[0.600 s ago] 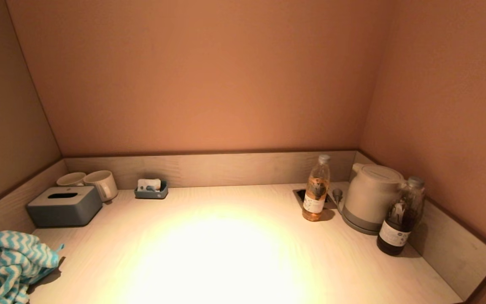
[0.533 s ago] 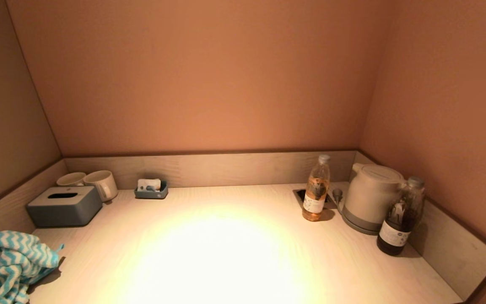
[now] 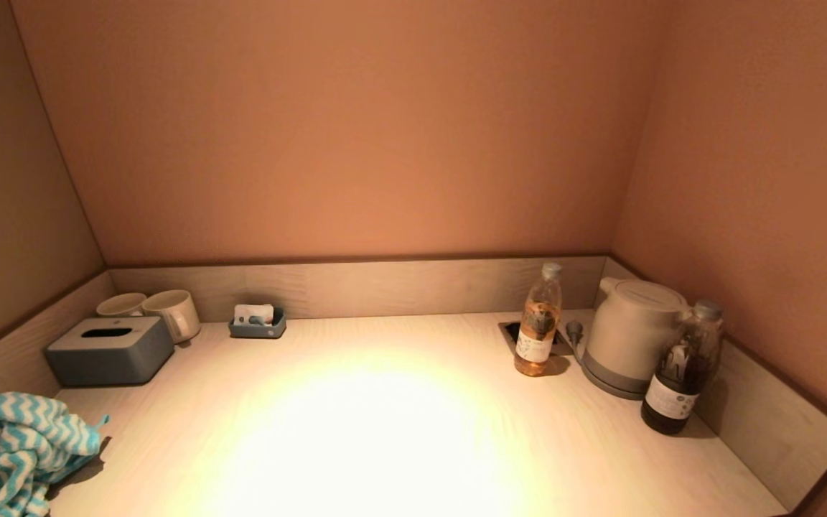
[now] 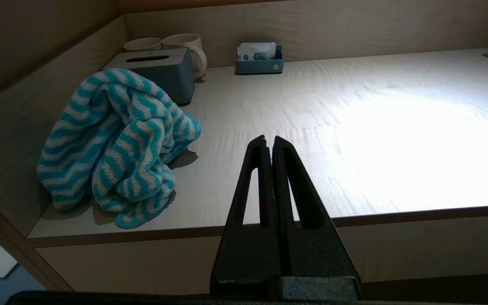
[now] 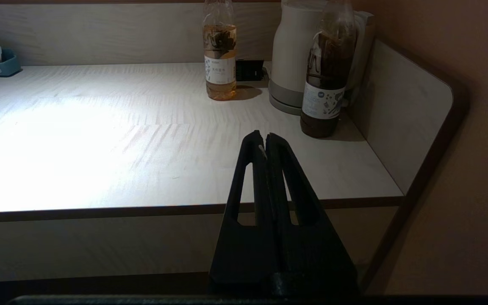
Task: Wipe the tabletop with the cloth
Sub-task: Pick up the tablecloth
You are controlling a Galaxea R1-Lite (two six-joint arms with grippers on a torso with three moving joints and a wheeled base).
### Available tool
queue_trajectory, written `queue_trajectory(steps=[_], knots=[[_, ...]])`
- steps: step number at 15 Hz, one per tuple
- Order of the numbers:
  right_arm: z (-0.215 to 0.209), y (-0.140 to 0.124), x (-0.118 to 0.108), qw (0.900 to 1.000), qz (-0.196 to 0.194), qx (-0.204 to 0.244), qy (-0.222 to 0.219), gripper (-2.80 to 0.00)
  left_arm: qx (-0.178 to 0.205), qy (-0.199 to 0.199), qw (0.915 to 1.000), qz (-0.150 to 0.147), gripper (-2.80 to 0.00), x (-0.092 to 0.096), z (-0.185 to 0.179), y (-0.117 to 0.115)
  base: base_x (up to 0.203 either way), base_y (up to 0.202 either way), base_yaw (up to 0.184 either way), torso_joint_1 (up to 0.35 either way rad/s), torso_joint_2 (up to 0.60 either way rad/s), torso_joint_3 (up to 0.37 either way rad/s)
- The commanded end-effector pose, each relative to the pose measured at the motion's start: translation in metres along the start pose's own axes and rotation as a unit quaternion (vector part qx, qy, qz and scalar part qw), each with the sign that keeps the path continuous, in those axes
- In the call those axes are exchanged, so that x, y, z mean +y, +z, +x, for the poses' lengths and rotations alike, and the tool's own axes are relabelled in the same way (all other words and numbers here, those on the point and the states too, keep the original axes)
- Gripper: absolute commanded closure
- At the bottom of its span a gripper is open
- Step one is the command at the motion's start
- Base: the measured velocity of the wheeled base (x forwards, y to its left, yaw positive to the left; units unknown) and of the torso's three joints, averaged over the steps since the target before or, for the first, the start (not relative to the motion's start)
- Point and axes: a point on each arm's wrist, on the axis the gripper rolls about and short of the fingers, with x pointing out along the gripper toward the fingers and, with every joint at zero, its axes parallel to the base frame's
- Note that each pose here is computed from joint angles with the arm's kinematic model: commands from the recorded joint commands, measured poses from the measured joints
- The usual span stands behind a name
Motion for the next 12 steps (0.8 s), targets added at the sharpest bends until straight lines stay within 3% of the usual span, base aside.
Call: queue_trajectory(steps=[1,8,9,11,12], knots=[[0.0,0.0,0.0,1.0,0.0,0.001,0.0,0.0,0.003,0.0,1.0,0.0,0.0,0.0,0.0,0.0,0.0,0.0,0.0,0.0,0.0,0.0],[0.0,0.0,0.0,1.0,0.0,0.0,0.0,0.0,0.012,0.01,0.9998,-0.009,0.0,0.001,-0.003,0.004,0.0,0.0,0.0,0.0,0.0,0.0],[0.0,0.0,0.0,1.0,0.0,0.0,0.0,0.0,0.002,0.009,0.9999,-0.01,0.0,0.001,-0.005,0.012,0.0,0.0,0.0,0.0,0.0,0.0],[0.0,0.0,0.0,1.0,0.0,0.0,0.0,0.0,-0.028,0.008,0.9995,-0.01,0.0,0.002,-0.012,0.049,0.0,0.0,0.0,0.0,0.0,0.0],[0.0,0.0,0.0,1.0,0.0,0.0,0.0,0.0,-0.021,0.008,0.9997,-0.011,0.0,0.003,-0.01,0.064,0.0,0.0,0.0,0.0,0.0,0.0]])
